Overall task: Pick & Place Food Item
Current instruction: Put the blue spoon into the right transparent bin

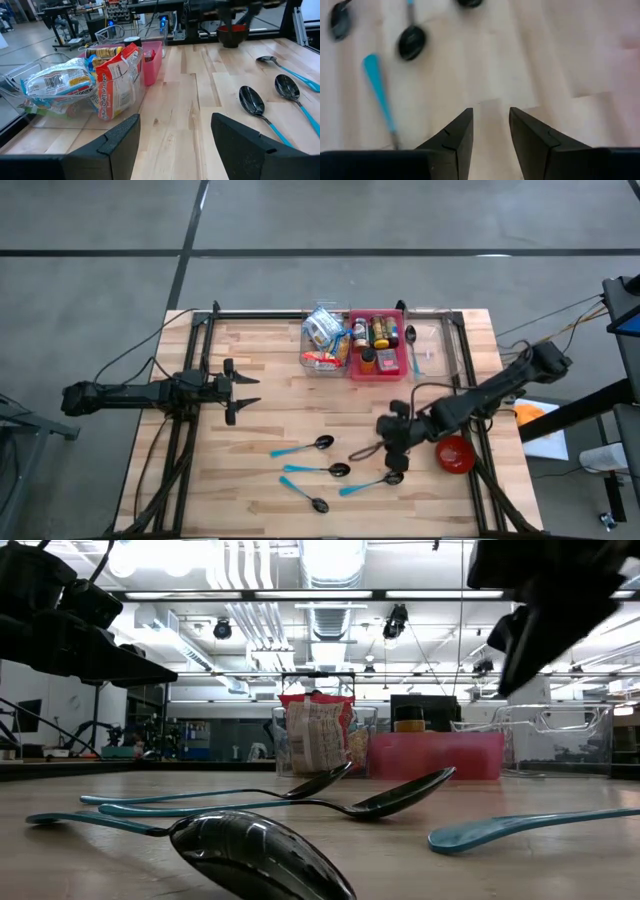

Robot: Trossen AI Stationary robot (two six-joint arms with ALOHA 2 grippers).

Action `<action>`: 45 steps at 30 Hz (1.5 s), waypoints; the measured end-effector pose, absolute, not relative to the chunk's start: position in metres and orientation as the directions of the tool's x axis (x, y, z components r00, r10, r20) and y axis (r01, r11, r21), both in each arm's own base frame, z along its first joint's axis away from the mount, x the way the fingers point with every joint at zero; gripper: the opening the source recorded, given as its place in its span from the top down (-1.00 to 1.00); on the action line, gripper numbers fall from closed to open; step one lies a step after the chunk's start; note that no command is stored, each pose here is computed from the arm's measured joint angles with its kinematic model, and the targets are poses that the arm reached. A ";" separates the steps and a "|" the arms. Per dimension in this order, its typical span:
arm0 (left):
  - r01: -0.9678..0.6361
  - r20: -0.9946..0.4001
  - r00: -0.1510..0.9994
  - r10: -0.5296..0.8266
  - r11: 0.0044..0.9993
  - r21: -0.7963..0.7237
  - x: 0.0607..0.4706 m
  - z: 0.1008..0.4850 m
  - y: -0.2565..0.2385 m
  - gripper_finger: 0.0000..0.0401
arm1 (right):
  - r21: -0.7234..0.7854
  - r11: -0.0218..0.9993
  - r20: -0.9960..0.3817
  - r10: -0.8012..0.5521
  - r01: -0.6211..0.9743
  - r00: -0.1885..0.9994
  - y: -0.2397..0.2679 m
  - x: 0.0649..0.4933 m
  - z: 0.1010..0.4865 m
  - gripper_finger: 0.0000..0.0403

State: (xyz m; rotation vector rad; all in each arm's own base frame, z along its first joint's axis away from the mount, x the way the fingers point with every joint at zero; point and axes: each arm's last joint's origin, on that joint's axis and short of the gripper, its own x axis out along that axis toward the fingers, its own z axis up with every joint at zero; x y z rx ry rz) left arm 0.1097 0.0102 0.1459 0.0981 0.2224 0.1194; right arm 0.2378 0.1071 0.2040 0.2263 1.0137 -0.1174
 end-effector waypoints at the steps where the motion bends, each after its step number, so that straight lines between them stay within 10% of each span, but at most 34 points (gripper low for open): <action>1: -0.107 -0.214 0.968 0.129 0.988 0.110 0.110 0.146 0.010 -0.22 | 0.151 0.973 -0.855 0.038 0.178 0.517 0.111 0.239 0.201 0.38; 20: -0.107 -0.214 0.968 0.129 0.988 0.113 0.110 0.146 0.010 -0.22 | 0.341 0.940 -0.824 0.313 -0.028 0.472 0.168 0.254 0.162 0.38; 45: -0.107 -0.214 0.968 0.129 0.988 0.112 0.110 0.146 0.010 -0.22 | 0.078 0.997 -0.956 0.068 0.024 0.285 0.213 0.270 0.143 0.38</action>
